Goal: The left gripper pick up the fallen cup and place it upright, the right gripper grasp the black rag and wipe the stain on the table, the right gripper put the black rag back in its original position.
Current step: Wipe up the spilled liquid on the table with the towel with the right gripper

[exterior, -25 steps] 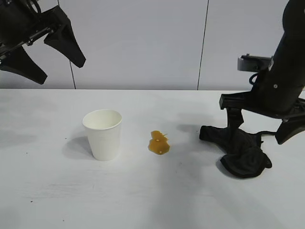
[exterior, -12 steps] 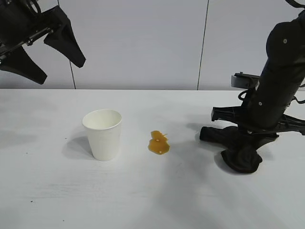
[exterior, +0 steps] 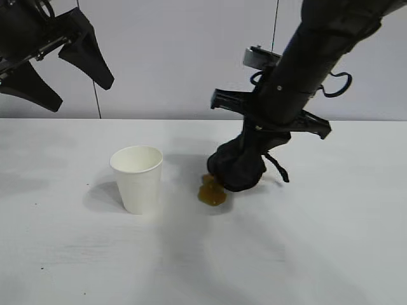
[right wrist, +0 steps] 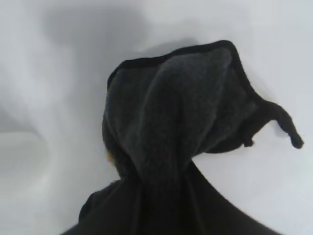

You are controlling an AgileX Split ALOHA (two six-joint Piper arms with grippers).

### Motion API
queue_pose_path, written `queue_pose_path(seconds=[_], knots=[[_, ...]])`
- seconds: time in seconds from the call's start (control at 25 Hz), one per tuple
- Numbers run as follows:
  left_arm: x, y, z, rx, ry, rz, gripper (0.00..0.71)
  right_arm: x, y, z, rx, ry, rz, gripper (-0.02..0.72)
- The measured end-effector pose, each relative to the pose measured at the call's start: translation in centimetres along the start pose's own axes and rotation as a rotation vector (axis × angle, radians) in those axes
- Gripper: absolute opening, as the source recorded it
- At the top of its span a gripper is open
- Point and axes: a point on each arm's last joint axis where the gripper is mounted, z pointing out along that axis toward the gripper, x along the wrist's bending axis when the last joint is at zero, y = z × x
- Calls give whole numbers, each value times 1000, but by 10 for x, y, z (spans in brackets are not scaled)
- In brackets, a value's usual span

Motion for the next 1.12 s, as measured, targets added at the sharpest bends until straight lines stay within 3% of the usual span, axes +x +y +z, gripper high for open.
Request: queue_pose_path(seconds=[0.16,0.36,0.56,0.84,0.96,1.12], knots=[[0,1,0,-8,4,0,694,18,-13,21,34,9,-44,113],[1,1,0,-10,6,0,694,9,-26,62,96,-23,-37,113],[1,1,0,-13,7,0,694,-6,-17,65,61,-57,46,113],[1,1,0,-13,7,1,694,-61,5,53,11,-157,119,113],[1,1,0,-13,8,1,694,-59,4,53,19,-155,98,113],[1,1,0,-13,8,1,694,-22,-10,58,58,-89,46,113]])
